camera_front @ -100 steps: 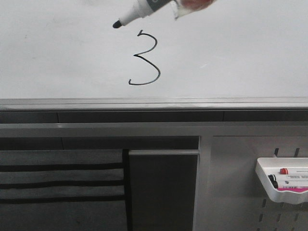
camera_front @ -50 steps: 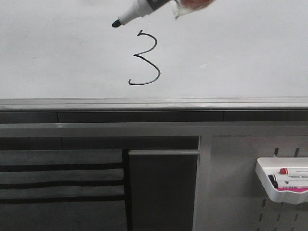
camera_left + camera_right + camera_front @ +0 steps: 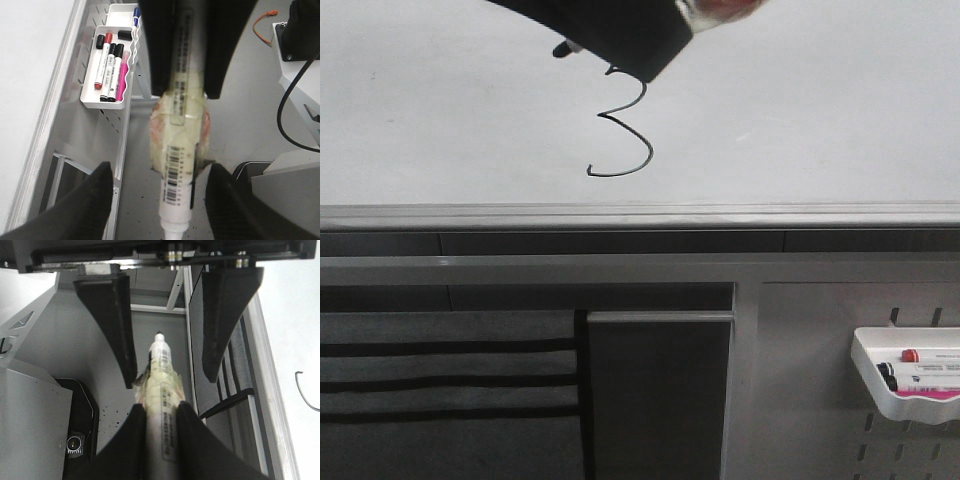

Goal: Write number 3 on whiteboard

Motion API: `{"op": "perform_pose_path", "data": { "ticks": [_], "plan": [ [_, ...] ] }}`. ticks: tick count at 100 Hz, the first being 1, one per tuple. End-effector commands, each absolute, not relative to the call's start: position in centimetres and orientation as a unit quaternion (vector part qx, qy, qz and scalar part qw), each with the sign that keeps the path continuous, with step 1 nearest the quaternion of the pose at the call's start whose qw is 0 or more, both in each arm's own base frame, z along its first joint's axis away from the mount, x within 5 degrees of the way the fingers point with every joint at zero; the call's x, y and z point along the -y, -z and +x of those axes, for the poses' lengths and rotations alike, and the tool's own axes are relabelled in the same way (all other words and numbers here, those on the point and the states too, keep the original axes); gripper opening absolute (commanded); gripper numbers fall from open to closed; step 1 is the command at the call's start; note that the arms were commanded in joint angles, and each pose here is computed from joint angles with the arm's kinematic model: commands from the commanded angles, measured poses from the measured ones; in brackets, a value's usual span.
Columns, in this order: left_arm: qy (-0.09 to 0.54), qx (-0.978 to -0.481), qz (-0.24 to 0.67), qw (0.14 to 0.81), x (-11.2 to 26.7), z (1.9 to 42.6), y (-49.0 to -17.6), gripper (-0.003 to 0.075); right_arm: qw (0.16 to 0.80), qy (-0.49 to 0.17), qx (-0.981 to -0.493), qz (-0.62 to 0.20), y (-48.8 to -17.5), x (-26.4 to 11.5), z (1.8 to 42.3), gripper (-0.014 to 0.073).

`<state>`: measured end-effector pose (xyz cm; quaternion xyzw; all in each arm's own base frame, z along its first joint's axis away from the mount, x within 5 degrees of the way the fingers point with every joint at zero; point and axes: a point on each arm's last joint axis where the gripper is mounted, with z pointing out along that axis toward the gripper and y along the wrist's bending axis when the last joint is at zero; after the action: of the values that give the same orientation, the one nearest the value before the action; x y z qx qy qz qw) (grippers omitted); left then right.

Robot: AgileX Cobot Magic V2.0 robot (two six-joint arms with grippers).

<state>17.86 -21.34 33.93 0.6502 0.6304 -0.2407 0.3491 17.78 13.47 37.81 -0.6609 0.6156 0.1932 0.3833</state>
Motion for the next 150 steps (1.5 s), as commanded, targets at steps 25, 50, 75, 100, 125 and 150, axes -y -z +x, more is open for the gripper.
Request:
{"op": "perform_pose_path", "data": {
  "ticks": [25,50,75,100,125,150],
  "plan": [
    [0.256,-0.622,0.632,0.384,21.4,17.5,-35.9,0.0083,0.422,-0.212,-0.599,-0.647,-39.4,-13.7,17.2,0.002],
    [0.262,-0.623,0.63,0.384,21.5,17.4,-36.0,0.0006,0.422,-0.21,-0.599,-0.647,-39.4,-13.7,17.2,0.0038],
    [0.254,-0.622,0.634,0.383,21.4,17.5,-35.9,0.0006,0.426,-0.184,-0.6,-0.652,-39.7,-13.2,17.2,0.0364],
    [0.191,-0.68,0.576,0.411,18.3,19.0,-37.0,0.0006,0.478,-0.117,-0.693,-0.527,-42.7,-8.2,15.9,0.0367],
    [0.118,-0.784,0.334,0.51,11.0,22.3,-36.6,0.0006,0.501,-0.093,-0.777,-0.369,-42.3,-4.5,15.0,0.0367],
    [0.054,-0.809,0.062,0.582,4.7,25.1,-30.5,0.0006,0.477,-0.115,-0.797,-0.352,-39.9,-4.4,15.3,0.0367]
  ]
}}
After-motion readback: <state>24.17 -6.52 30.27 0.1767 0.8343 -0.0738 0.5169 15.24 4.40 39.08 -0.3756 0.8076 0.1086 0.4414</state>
